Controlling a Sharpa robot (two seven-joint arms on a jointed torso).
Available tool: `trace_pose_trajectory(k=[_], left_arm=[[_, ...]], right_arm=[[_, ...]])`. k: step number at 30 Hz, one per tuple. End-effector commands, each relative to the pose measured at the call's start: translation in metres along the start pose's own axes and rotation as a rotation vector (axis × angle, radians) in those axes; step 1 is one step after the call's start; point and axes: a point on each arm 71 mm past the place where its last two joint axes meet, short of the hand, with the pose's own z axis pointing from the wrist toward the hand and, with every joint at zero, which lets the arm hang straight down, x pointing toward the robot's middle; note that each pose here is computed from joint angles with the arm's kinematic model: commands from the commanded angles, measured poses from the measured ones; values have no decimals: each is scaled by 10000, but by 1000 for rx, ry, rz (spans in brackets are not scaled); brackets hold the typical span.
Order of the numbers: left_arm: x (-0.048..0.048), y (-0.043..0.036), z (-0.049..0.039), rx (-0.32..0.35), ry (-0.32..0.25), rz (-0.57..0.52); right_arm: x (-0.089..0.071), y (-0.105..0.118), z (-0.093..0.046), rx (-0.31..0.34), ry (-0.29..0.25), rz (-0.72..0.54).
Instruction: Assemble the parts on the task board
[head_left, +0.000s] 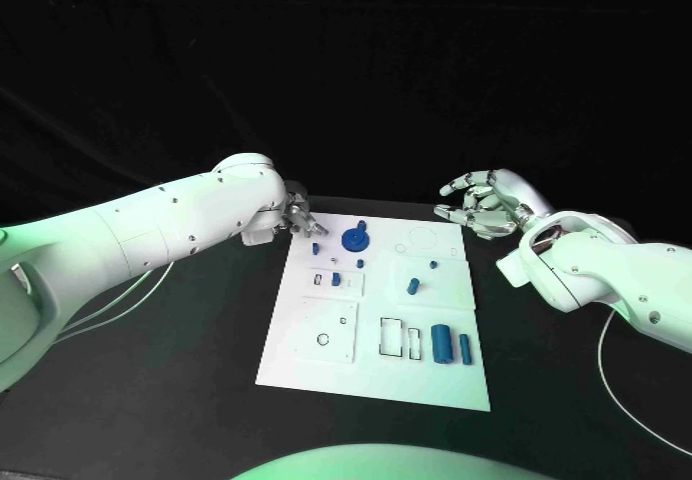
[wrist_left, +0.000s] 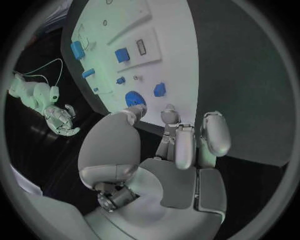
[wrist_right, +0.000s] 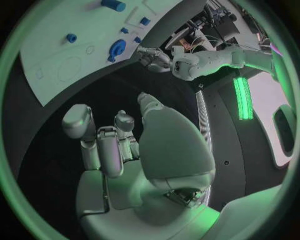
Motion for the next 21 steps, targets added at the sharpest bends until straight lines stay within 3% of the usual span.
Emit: trace_pose_trajectory(k=[1,10,21], left_arm=[[49,-20,6,13,66,20],[90,-41,10,25,114,6],[106,-41,27,24,126,0]], right_arm=[[14,2,1,-4,13,-6],[19,-4,0,-4,9,-2],[23,-6,1,-3,8,-1]])
